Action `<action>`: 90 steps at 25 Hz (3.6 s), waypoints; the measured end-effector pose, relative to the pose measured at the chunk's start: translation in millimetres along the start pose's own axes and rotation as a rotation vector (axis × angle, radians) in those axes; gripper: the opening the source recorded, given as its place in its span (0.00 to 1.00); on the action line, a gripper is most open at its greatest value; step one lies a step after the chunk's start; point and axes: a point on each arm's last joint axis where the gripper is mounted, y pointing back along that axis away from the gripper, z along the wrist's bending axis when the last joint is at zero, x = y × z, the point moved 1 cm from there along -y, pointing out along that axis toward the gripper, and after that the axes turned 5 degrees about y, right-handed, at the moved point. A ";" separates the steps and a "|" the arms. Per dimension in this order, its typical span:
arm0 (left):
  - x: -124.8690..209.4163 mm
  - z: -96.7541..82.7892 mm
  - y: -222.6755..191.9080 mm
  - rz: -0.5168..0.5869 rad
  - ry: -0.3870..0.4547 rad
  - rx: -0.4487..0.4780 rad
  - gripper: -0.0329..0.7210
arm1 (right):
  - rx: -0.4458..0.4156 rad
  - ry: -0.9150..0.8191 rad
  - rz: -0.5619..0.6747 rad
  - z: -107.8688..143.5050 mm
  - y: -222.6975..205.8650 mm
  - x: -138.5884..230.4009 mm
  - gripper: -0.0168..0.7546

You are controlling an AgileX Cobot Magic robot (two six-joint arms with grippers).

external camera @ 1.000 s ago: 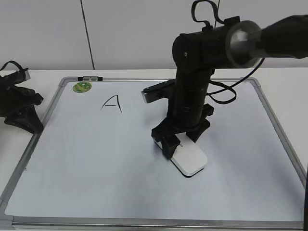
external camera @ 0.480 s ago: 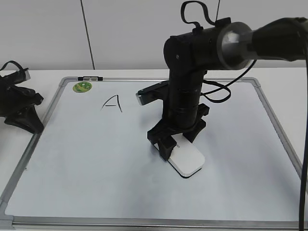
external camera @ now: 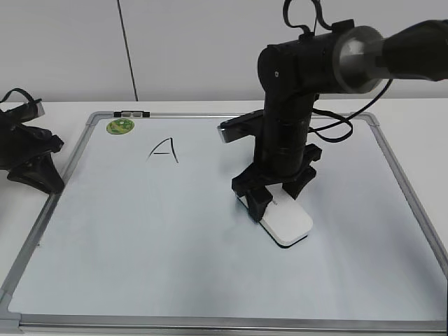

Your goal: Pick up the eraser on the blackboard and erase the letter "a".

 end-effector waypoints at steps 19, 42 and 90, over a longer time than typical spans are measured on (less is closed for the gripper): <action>0.0 0.3 -0.6 0.001 0.001 0.000 0.12 | 0.021 -0.169 -0.017 -73.3 14.4 22.0 0.71; -0.2 0.3 -0.6 -0.001 0.001 -0.001 0.12 | -0.045 -0.529 -0.108 -178.2 59.9 90.7 0.71; -0.2 0.3 -0.6 -0.001 0.001 0.000 0.12 | -0.028 -0.547 -0.084 -182.5 12.7 95.7 0.77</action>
